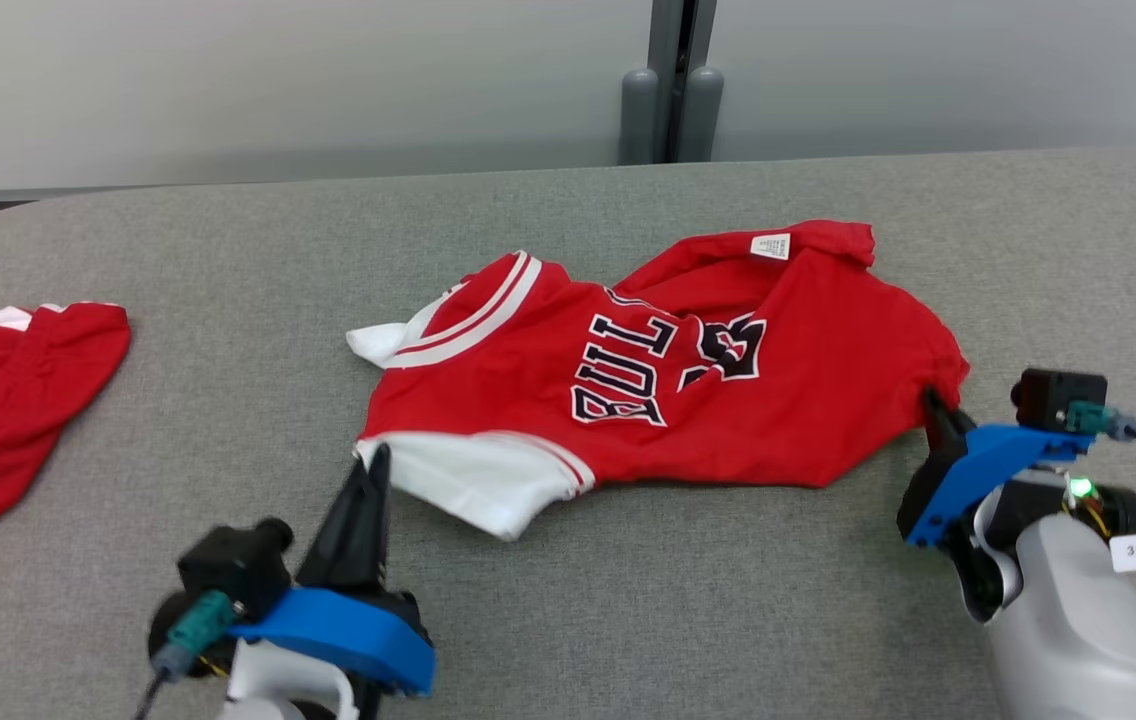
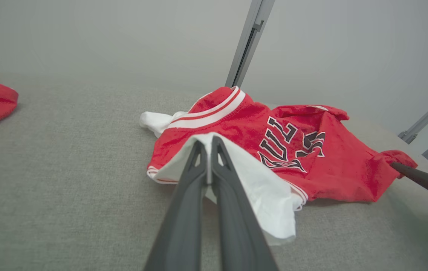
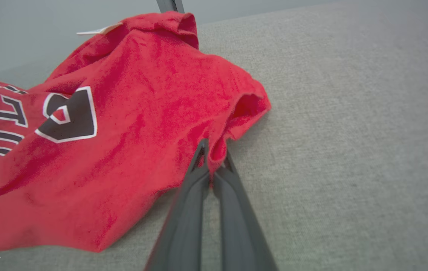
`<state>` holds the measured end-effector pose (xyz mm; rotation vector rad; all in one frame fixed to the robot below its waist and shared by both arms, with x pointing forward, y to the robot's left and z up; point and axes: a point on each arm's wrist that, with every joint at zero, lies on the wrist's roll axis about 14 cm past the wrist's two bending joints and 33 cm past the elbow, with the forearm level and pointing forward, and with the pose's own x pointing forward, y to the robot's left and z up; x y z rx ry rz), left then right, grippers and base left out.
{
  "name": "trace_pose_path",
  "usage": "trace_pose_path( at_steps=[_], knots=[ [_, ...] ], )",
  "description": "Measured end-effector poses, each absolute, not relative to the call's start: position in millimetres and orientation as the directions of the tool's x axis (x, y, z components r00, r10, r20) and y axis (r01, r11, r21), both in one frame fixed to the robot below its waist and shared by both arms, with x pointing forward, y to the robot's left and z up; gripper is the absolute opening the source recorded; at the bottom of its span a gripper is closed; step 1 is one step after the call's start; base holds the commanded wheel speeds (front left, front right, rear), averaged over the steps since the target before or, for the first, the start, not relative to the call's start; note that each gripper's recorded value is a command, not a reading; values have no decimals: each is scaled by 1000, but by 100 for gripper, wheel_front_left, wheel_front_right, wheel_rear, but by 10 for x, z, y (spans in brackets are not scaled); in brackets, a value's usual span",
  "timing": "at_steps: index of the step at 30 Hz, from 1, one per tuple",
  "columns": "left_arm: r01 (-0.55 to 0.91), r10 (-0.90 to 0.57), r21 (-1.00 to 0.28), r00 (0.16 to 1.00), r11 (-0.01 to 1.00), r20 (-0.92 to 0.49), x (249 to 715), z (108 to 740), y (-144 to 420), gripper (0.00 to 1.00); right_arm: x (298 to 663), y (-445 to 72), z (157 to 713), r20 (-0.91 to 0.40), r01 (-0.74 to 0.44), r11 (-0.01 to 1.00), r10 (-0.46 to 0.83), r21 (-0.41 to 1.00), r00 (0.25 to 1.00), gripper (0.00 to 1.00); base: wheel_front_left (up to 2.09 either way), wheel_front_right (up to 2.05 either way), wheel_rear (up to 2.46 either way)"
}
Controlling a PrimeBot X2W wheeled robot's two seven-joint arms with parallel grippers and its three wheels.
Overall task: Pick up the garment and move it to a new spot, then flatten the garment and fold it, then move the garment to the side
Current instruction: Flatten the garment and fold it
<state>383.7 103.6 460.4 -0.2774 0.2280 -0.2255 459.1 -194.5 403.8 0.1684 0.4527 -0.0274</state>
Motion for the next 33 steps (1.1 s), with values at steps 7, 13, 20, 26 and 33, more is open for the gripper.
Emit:
trace_pose_path(
  at_steps=[7, 13, 20, 26, 33],
  knots=[
    [317, -300, -134, 945, 939, 128, 4140, 5618, 1098, 0, 4844, -1923, 4881, -172, -10, 982, 43, 187, 984, 0, 0, 0, 0],
    [343, -330, 44, 852, 938, 407, 4128, 6747, 1181, 0, 4820, -1971, 5962, 130, -93, 985, 74, 143, 989, 0, 0, 0, 0],
    [303, -396, 259, 623, 917, 675, 3710, 8055, 1135, 0, 4302, -2064, 7123, 423, -97, 995, 77, 26, 903, 0, 0, 0, 0],
    [303, -462, 352, 510, 886, 726, 3577, 8582, 1004, 0, 3869, -2197, 7723, 554, -6, 998, 38, -60, 831, 0, 0, 0, 0],
    [378, -504, 337, 579, 862, 641, 4259, 8459, 855, 0, 4196, -2317, 7367, 411, 28, 997, 3, -70, 912, 0, 0, 0, 0]
  ],
)
